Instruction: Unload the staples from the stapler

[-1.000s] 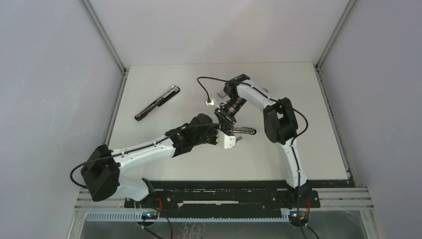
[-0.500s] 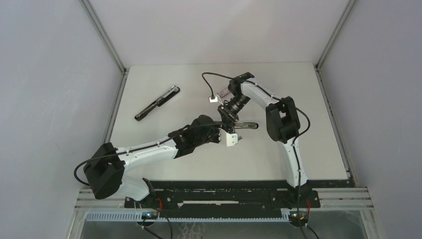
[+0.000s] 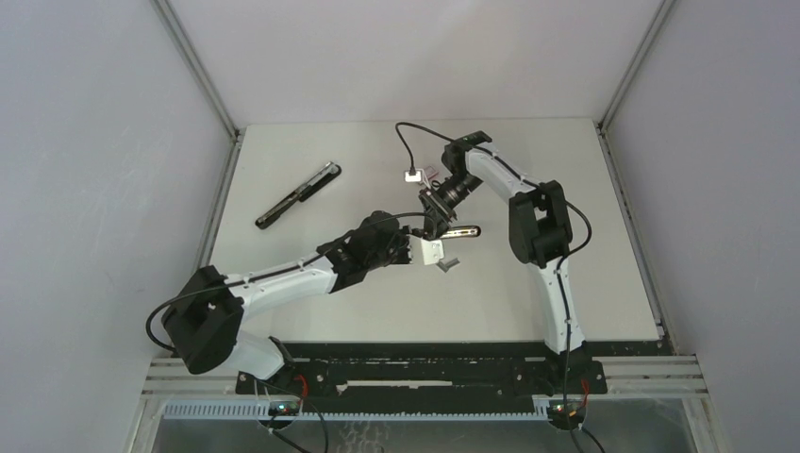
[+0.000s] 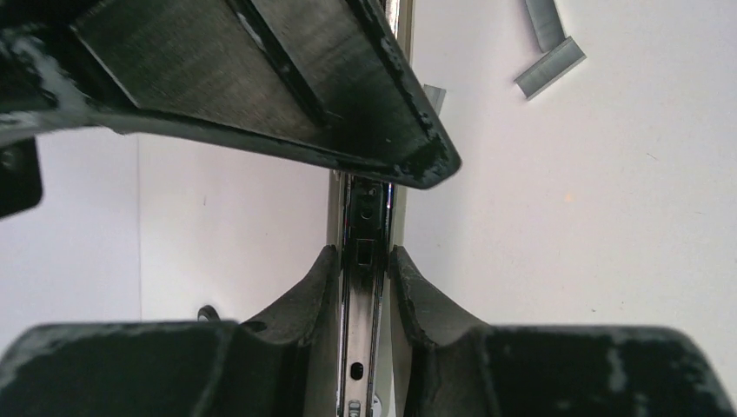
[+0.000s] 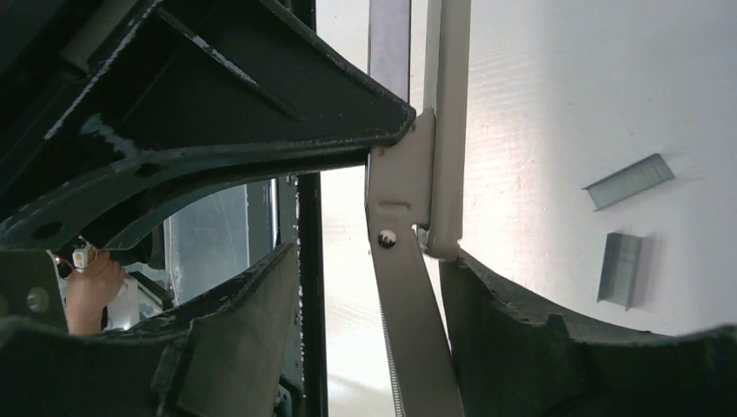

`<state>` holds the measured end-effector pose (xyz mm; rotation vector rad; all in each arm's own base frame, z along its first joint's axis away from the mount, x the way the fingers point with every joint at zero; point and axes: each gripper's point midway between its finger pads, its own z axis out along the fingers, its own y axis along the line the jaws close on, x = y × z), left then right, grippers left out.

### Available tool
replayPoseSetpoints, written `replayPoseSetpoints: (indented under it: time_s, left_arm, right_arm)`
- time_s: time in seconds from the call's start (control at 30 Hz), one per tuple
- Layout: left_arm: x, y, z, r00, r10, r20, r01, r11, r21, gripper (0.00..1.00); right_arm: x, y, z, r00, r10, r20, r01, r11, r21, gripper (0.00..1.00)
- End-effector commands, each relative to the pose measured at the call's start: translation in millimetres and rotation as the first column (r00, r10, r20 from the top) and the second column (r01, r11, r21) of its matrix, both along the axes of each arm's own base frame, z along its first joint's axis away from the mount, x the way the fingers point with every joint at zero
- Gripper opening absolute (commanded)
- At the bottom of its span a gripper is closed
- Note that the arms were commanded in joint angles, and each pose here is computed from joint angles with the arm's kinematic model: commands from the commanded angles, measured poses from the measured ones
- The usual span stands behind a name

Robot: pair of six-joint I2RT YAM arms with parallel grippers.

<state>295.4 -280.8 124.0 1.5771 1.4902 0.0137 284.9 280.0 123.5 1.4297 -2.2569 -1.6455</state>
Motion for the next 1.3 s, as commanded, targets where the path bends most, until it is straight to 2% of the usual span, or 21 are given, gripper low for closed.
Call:
replayPoseSetpoints:
  time_s: [0.0,0.4,0.97,1.27]
  left_arm:
    - [1.4,1.2,-3.4,1.0,0.014,-0.01,-0.014,1.0,-0.017,0.0]
    - [27.4,12.8,-2.6,0.992,0.125,0.005,-0.124,0.991,-0.056,0.0]
    - [73.4,42.1,-13.1,0.953,0.303,0.028,-0.301,0.952,-0.059,0.0]
    - [80.0,45.1,-22.9,0.948,0.318,0.017,-0.317,0.948,-0.04,0.0]
  right_arm:
    - [9.6,-0.1,22.7,0.999,-0.03,0.026,0.028,0.998,0.063,0.61]
    - [27.8,3.3,5.3,0.998,-0.049,0.031,0.048,0.998,0.036,0.62]
    - [64.3,-15.8,-12.5,0.981,-0.181,0.066,0.183,0.983,-0.025,0.63]
    - [90.1,-18.1,-36.7,0.961,-0.225,0.164,0.244,0.964,-0.106,0.64]
